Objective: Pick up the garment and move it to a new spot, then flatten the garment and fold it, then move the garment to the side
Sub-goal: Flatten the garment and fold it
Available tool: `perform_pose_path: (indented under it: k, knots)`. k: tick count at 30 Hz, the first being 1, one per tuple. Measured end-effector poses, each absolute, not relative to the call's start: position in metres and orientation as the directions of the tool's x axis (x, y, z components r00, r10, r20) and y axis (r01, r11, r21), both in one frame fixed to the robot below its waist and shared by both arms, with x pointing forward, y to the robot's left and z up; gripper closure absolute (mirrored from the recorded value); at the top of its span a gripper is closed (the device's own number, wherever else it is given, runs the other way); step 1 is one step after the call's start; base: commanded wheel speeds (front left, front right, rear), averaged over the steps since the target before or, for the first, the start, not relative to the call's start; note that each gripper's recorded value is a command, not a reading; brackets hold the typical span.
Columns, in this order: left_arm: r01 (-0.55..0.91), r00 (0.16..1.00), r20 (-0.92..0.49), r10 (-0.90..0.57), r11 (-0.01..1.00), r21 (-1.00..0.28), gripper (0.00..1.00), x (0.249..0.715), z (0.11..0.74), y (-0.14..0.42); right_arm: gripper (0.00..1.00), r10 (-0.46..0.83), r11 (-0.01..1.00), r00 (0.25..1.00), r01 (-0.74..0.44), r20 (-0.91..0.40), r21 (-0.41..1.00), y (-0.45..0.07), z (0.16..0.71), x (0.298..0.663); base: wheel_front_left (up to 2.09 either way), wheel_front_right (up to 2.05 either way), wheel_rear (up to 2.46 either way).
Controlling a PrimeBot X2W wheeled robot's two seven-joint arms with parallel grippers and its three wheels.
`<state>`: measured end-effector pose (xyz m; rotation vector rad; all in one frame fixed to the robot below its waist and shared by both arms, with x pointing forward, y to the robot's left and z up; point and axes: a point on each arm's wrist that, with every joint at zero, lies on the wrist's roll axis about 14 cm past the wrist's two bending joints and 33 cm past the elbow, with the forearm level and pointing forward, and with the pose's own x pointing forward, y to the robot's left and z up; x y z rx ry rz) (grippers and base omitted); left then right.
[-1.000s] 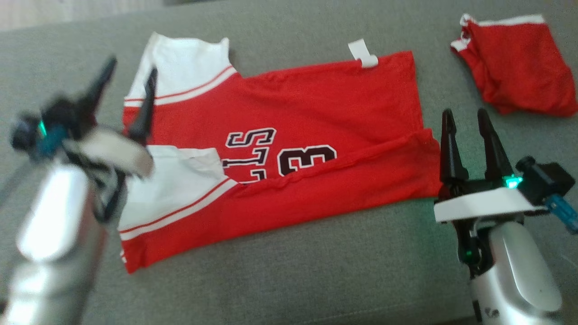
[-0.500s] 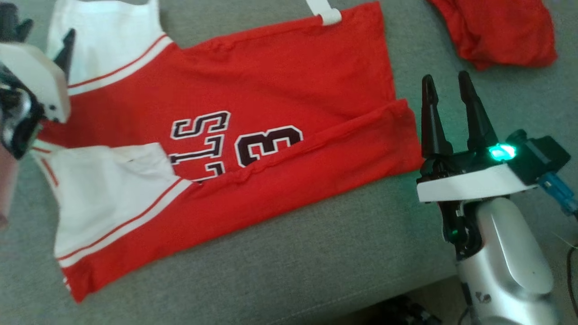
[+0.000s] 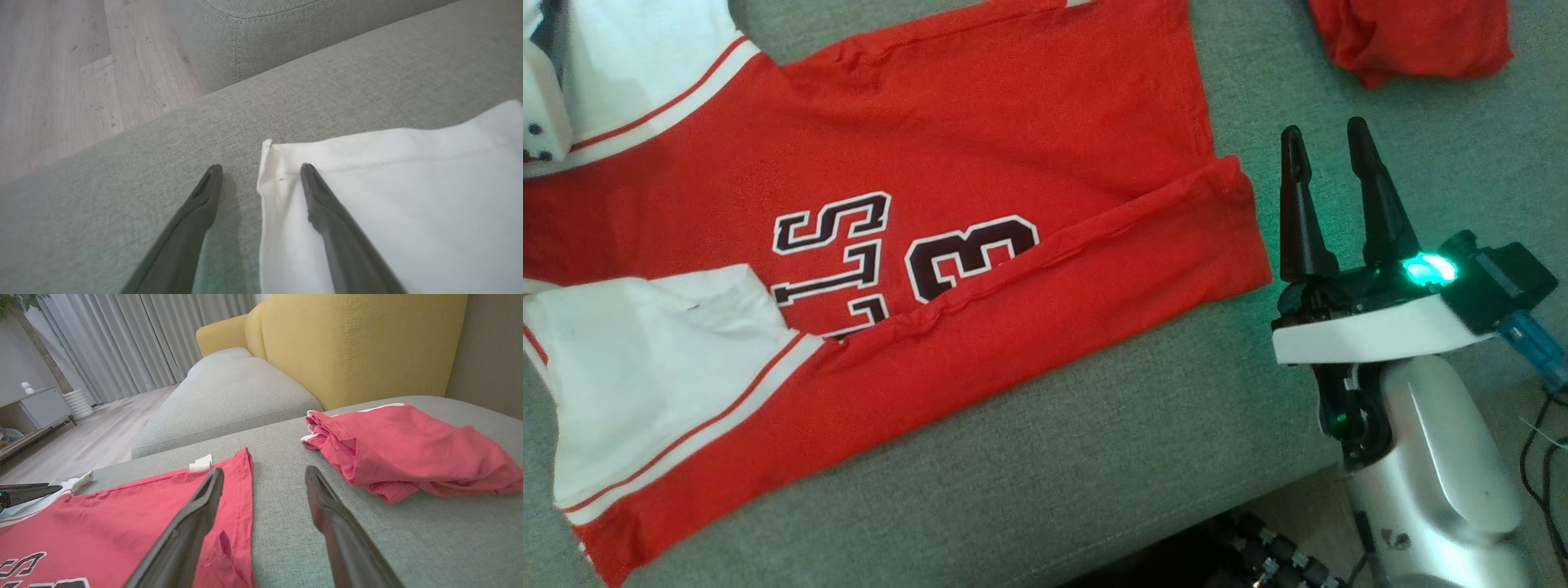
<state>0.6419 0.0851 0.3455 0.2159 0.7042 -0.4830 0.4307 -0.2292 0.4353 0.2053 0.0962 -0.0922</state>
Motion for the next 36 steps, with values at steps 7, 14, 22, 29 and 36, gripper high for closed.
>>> perform_pose_path:
  k: [7, 14, 22, 29, 36]
  knots:
    - [0.523, 0.617, -0.674, -0.406, 0.852, -0.035, 1.00, 0.633, 0.346, 0.069, 0.00, -0.083, 0.974, 0.990, 0.104, -0.111, 0.200, -0.229, 0.432, 0.432, 0.00, 0.00, 0.00]
    - [0.519, 0.688, -0.572, -0.447, 0.854, -0.042, 1.00, 0.625, 0.373, 0.069, 0.00, -0.081, 0.982, 0.993, 0.093, -0.082, 0.165, -0.231, 0.443, 0.437, 0.00, 0.00, 0.00]
    - [0.571, 0.779, -0.308, -0.547, 0.821, -0.012, 1.00, 0.597, 0.446, 0.054, 0.00, -0.049, 0.992, 0.997, 0.055, -0.055, 0.117, -0.222, 0.454, 0.445, 0.00, 0.00, 0.00]
    - [0.544, 0.826, -0.175, -0.536, 0.839, -0.001, 1.00, 0.561, 0.480, 0.070, 0.00, -0.016, 0.999, 0.992, 0.020, -0.127, 0.032, -0.212, 0.456, 0.465, 0.00, 0.00, 0.00]
    - [0.557, 0.823, -0.133, -0.552, 0.831, 0.001, 1.00, 0.522, 0.494, 0.075, 0.00, 0.004, 0.999, 0.975, -0.013, -0.224, -0.039, -0.200, 0.467, 0.511, 0.00, 0.00, 0.00]
